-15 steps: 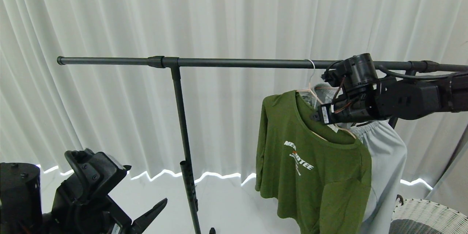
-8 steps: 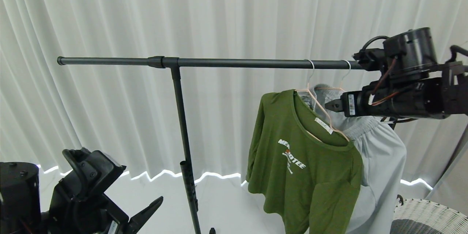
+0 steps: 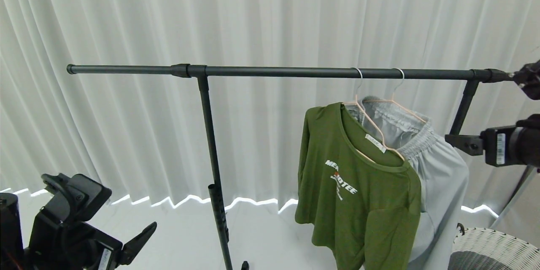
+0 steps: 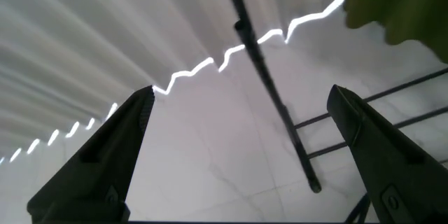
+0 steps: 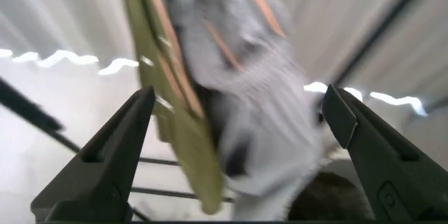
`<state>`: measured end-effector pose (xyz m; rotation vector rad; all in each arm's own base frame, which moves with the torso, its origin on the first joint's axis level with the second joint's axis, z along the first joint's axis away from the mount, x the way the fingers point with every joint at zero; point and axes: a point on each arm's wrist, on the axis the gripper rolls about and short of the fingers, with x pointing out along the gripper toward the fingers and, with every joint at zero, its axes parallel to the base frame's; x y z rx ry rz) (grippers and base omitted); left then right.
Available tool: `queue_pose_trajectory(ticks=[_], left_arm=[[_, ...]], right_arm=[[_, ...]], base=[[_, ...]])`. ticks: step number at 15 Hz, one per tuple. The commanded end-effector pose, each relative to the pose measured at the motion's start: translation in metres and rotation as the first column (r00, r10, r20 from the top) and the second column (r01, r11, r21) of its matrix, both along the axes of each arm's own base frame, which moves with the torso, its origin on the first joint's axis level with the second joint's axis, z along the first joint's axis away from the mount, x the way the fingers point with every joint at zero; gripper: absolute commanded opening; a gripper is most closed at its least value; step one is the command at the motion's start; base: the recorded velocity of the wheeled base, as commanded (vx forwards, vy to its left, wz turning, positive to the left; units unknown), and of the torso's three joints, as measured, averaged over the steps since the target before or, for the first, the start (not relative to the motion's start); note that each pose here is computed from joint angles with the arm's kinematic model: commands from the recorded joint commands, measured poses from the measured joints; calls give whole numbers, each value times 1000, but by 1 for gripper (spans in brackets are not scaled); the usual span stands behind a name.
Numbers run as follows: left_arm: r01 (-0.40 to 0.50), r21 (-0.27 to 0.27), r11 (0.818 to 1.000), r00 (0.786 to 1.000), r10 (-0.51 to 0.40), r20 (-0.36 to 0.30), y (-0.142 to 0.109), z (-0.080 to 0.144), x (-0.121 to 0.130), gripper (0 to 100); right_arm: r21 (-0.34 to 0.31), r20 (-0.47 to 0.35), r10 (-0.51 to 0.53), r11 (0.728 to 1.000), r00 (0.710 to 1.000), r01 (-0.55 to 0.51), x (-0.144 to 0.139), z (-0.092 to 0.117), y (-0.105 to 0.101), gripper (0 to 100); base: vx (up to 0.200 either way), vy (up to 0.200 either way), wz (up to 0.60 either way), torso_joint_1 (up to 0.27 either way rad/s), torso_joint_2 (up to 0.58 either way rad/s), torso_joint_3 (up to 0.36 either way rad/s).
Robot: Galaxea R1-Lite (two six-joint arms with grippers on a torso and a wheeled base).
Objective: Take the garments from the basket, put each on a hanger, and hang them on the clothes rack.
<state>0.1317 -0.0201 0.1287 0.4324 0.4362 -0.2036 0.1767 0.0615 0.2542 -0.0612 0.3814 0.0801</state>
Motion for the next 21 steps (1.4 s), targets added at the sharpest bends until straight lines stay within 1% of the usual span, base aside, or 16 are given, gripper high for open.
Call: queue_pose_trajectory(ticks=[1, 2, 5, 7, 8, 9, 10, 11, 12, 14, 15, 16, 18, 19, 20, 21], left_arm=[[-59, -4, 998, 998, 59, 24, 9, 1, -8, 100], [-78, -4, 997, 996, 78, 35, 11, 1, -11, 100], [-136, -11, 991, 986, 137, 94, 19, 0, -31, 100], [-184, -14, 983, 975, 184, 121, 23, -8, -49, 100], [-221, -16, 975, 964, 220, 149, 25, -12, -60, 100], [-240, -17, 971, 958, 239, 159, 26, -15, -65, 100], [-263, -33, 964, 941, 263, 214, 26, -15, -79, 100], [-277, -40, 960, 932, 279, 232, 26, -18, -92, 100], [-274, -45, 961, 923, 276, 267, 24, -22, -106, 100], [-277, -56, 959, 905, 280, 321, 22, -38, -133, 100], [-278, -67, 958, 888, 283, 363, 20, -44, -143, 100], [-283, -72, 956, 873, 288, 395, 20, -43, -147, 100], [-282, -85, 956, 867, 292, 404, 20, -44, -148, 100], [-283, -117, 952, 865, 306, 399, 20, -44, -148, 100], [-285, -173, 943, 859, 331, 390, 20, -44, -148, 100], [-288, -218, 933, 856, 352, 377, 20, -45, -147, 100]], right_arm=[[-8, 44, -41, 999, 998, 42, -33, -4, -21, 100], [-10, 44, -53, 999, 998, 54, -37, -6, -24, 100], [-9, 50, -97, 995, 994, 98, -57, -16, -36, 100], [-26, 48, -138, 990, 989, 139, -69, -26, -44, 100], [-38, 48, -156, 987, 987, 158, -77, -32, -48, 100], [-43, 47, -166, 985, 985, 168, -81, -36, -50, 100], [-58, 39, -201, 978, 979, 203, -96, -50, -56, 100], [-77, 27, -237, 968, 971, 238, -110, -63, -61, 100], [-97, 16, -278, 956, 960, 278, -124, -74, -65, 100], [-118, 0, -372, 922, 928, 370, -153, -95, -69, 100], [-115, 9, -399, 910, 917, 397, -166, -104, -69, 100], [-107, 29, -408, 907, 913, 408, -177, -116, -68, 100], [-85, 126, -387, 913, 913, 399, -198, -139, -66, 100], [-80, 158, -382, 914, 911, 397, -203, -153, -65, 100], [-77, 178, -385, 912, 906, 402, -205, -167, -65, 100], [-60, 208, -382, 914, 900, 402, -202, -166, -65, 100]], base=[[-200, 0, 0, 7, 2, -2], [-200, 0, 0, -7, 2, 7], [-200, 0, 0, -7, -2, 5], [-200, 0, 0, 0, -2, -2], [-200, 0, 0, -7, -2, 2], [-200, 0, 0, 2, 2, 2], [0, 0, 0, 0, 0, 0], [0, 0, 0, 0, 0, 0], [0, 0, 0, 0, 0, 0], [0, 0, 0, 0, 0, 0], [0, 0, 0, 0, 0, 0], [0, 0, 0, 0, 0, 0], [0, 0, 0, 0, 0, 0], [0, 0, 0, 0, 0, 0], [0, 0, 0, 0, 0, 0], [0, 0, 0, 0, 0, 0]])
